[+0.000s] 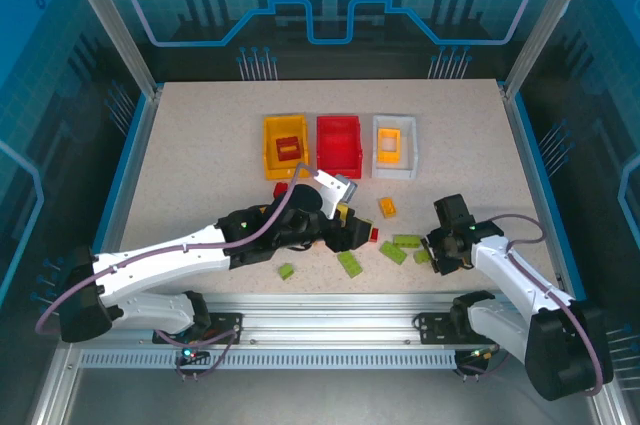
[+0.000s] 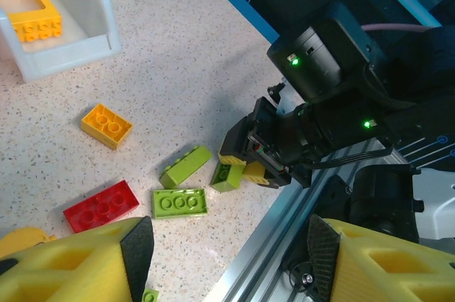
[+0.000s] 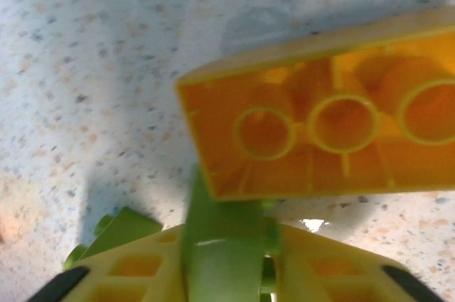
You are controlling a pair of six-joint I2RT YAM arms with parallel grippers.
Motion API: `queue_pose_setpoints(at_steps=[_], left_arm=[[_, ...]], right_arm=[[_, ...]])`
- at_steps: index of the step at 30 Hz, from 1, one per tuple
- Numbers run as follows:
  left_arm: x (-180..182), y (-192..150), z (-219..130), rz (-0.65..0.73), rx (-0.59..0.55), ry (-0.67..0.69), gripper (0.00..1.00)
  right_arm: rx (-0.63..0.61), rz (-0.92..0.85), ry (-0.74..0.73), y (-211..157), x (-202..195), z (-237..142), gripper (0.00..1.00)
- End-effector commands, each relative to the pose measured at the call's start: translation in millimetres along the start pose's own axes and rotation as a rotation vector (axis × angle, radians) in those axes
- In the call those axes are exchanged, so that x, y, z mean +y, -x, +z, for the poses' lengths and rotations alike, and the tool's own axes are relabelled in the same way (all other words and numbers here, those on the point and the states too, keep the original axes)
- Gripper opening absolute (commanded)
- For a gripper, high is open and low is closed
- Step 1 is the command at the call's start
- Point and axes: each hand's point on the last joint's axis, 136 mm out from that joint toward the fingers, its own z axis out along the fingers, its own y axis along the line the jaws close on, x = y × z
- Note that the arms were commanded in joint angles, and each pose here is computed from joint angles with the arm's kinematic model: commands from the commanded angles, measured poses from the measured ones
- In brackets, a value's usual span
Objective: Sort the legos into containers by color
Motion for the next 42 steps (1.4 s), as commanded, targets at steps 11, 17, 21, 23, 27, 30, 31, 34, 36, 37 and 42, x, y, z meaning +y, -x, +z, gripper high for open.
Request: queue_pose_setpoints(at_steps=[11,17,21,23,27,30,31,34,36,37,42], left_arm=[[39.6,66.9,-71.0,-0.124,-0.164,0.259,0.65],[121.4,68.9,-102.4,-0.332,-0.141,0.531,0.66],[149.7,62.9,-114.2,-0.416,-0.144,0.594,0.67],[152.4,60.4,-115.6,-0.42,-0.146,0.599,0.67],[157.8,48.3,-114.6,-0.423,-0.119,0.615,0.67],[158.9,40.2,-112.4,-0.428,-0.109,0.606,0.67],[158.8,38.0,-111.2,-0.429,-0.104,0.6,0.66],[157.7,36.5,-110.5,-0.43,-0.109,0.585,0.66],[156.6,37.8,-111.5,-0.428,-0.116,0.578,0.65],[155.7,37.8,-111.9,-0.427,-0.117,0.575,0.65],[154.2,38.4,-112.4,-0.425,-0.118,0.567,0.65]], right_arm=[[-0.296,-0.596,0.234,2.0,117.5,-107.8,0.07],[-0.204,-1.056,0.352,-91.2,240.7,-116.0,0.07],[-0.151,-1.232,0.309,-124.6,306.0,-80.8,0.05],[-0.149,-1.28,0.29,-129.7,329.6,-59.1,0.08],[-0.103,-1.304,0.255,-133.1,364.0,-16.9,0.12],[-0.095,-1.299,0.226,-126.4,378.3,7.3,0.13],[-0.077,-1.294,0.227,-125.5,381.9,15.0,0.14],[-0.038,-1.273,0.193,-119.2,383.5,42.7,0.14],[-0.021,-1.265,0.18,-117.3,382.5,54.1,0.15],[-0.014,-1.264,0.18,-116.9,382.2,58.9,0.17],[-0.001,-1.257,0.186,-115.6,382.7,62.2,0.33]])
